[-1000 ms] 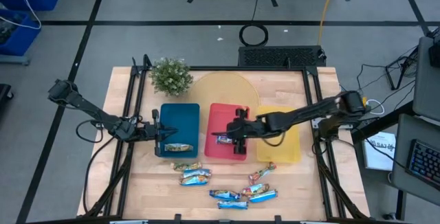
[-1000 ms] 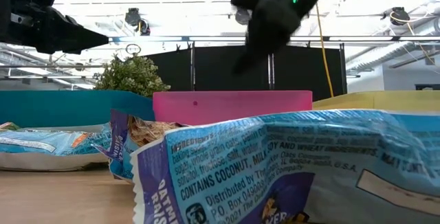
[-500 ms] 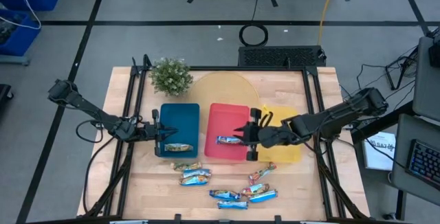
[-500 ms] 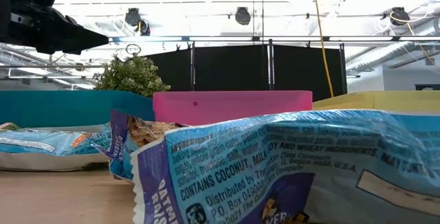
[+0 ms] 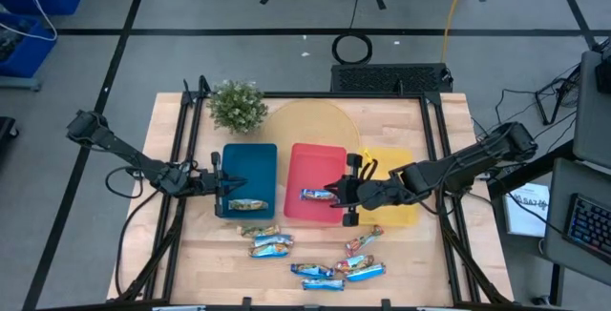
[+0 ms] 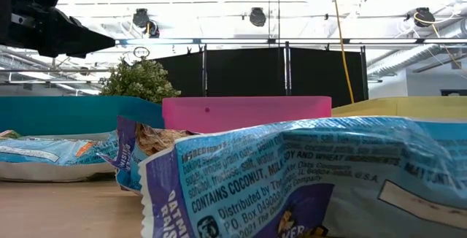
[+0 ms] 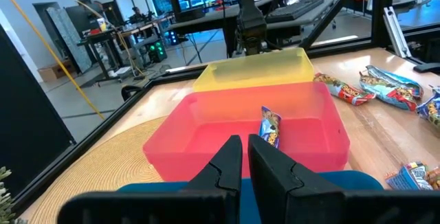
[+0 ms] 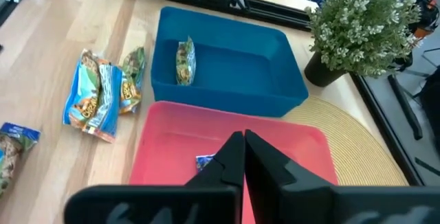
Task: Pick and place Granola Bars by type
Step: Put the top red granola bar into the yellow bin
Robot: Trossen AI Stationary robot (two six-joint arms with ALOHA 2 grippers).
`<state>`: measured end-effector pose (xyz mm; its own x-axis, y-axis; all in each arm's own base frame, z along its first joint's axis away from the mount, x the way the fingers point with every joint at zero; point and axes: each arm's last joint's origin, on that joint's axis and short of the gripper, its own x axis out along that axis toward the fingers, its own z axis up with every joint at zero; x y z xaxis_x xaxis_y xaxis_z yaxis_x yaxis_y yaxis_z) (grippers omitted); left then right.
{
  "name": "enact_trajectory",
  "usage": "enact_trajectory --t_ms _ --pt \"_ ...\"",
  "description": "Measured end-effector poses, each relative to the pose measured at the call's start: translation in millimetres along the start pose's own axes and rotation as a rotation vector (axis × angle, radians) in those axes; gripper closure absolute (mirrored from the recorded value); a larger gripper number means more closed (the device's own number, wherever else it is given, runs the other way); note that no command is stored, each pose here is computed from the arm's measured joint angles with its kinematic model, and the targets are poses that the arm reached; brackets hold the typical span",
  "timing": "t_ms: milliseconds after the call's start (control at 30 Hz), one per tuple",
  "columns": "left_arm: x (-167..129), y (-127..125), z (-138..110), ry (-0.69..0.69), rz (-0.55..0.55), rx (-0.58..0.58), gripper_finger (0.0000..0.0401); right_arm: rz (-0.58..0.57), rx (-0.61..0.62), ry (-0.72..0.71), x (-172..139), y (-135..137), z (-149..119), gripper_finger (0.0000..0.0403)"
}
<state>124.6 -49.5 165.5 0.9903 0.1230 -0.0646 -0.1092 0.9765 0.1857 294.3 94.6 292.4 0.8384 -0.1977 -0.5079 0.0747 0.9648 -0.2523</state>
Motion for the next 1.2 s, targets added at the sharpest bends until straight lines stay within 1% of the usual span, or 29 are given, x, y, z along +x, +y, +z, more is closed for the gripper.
enact_trajectory --t_ms 400,500,633,700,733,833,933,1000,1067,1200 --pt "0.0 -0.1 0.0 0.0 -0.001 0.0 0.0366 0.013 -0.031 -0.006 -2.2 4.1 0.2 0.0399" --pt "0.0 -0.1 0.0 0.0 -0.001 0.0 0.0366 0.026 -0.055 -0.013 -4.5 8.7 0.3 0.0399" --pt "0.0 0.0 0.0 0.0 0.0 0.0 0.0366 0.057 -0.033 -0.032 -11.9 17.7 1.3 0.0401" --pt "0.0 0.0 0.0 0.0 0.0 -0.012 0.0366 0.077 -0.063 -0.041 -17.1 26.2 0.9 0.0402" --pt "0.0 0.0 0.0 0.0 0.0 -0.019 0.0366 0.066 -0.098 -0.049 -20.8 32.1 0.3 0.0402" --pt "0.0 0.0 0.0 0.0 0.0 -0.02 0.0366 -0.023 -0.197 -0.081 -34.9 51.8 -0.3 0.0402" --pt "0.0 0.0 0.0 0.0 0.001 -0.012 0.0366 -0.082 -0.252 -0.099 -53.3 67.2 2.0 0.0402" --pt "0.0 0.0 -0.1 0.001 0.001 -0.015 0.0366 -0.094 -0.247 -0.126 -63.2 77.4 8.4 0.0402" --pt "0.0 0.0 -0.1 0.001 0.001 -0.018 0.0366 -0.083 -0.25 -0.141 -70.3 89.5 13.5 0.0402" --pt "0.0 -0.2 -1.9 0.017 -0.001 -0.031 0.0366 -0.046 -0.25 -0.14 -72.3 114.4 27.6 0.0403"
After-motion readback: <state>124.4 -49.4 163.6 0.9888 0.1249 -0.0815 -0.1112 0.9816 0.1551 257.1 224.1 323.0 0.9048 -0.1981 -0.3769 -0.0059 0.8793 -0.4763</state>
